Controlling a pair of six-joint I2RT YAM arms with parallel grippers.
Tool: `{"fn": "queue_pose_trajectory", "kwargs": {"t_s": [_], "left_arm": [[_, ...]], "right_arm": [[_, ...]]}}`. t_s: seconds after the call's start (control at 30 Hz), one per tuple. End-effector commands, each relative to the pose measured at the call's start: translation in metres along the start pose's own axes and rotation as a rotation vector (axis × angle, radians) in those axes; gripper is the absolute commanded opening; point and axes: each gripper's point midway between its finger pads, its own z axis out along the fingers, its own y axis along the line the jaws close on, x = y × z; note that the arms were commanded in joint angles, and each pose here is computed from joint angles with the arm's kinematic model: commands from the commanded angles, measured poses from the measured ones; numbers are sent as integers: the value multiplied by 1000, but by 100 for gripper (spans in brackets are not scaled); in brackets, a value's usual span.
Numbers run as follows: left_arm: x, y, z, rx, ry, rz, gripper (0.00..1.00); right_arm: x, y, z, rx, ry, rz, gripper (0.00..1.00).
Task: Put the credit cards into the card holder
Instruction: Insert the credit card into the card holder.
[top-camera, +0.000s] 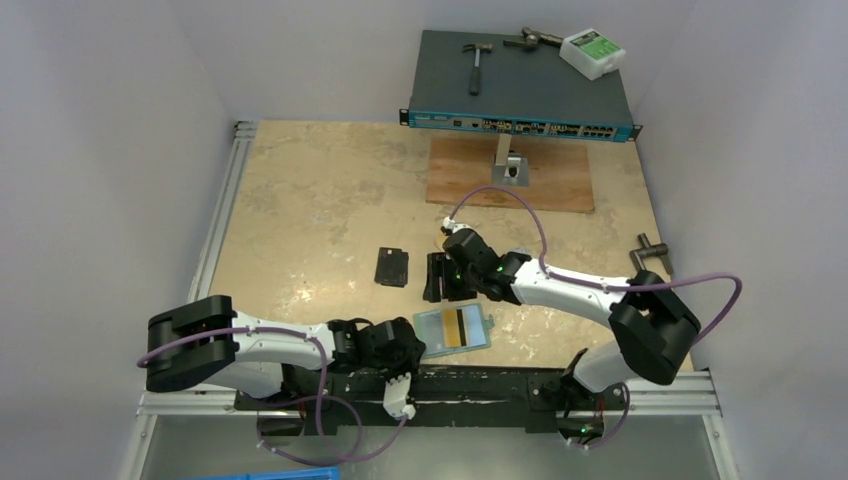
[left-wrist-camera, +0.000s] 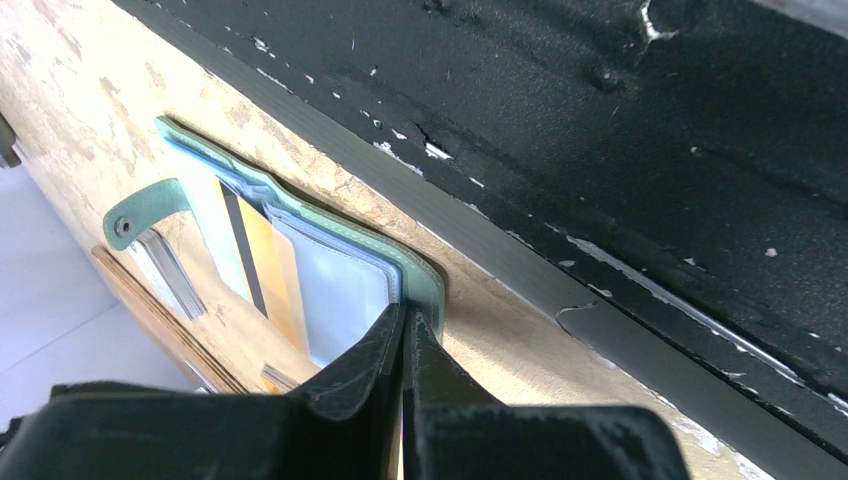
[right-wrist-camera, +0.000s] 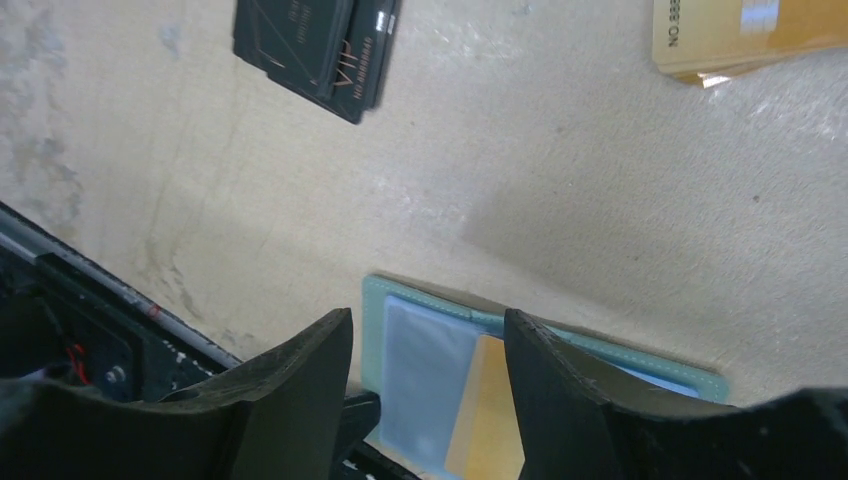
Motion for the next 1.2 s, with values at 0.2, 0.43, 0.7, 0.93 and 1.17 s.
{"fn": "queue_pose_trajectory", "kwargs": {"t_s": [0.2,0.43,0.7,0.93,1.17], "left_arm": [[-13,-49,3,172,-57,-12,0],[-11,-50,2,173,-50,-16,0],[-12,-52,2,170,-52,-12,0],[-11,-54,3,174,-51,-13,0],[-12,-54,2,172,-55,-6,0]], "right_arm": [[-4,-4,-26,-43,-43,71,61],[5,-15,-38,-69,-38,117,63],[24,-19,-38,-101,-12,160,62],[32,-22,-35,-109,0,178,61],[28,-23,-27,-95,-2,175,61]]}}
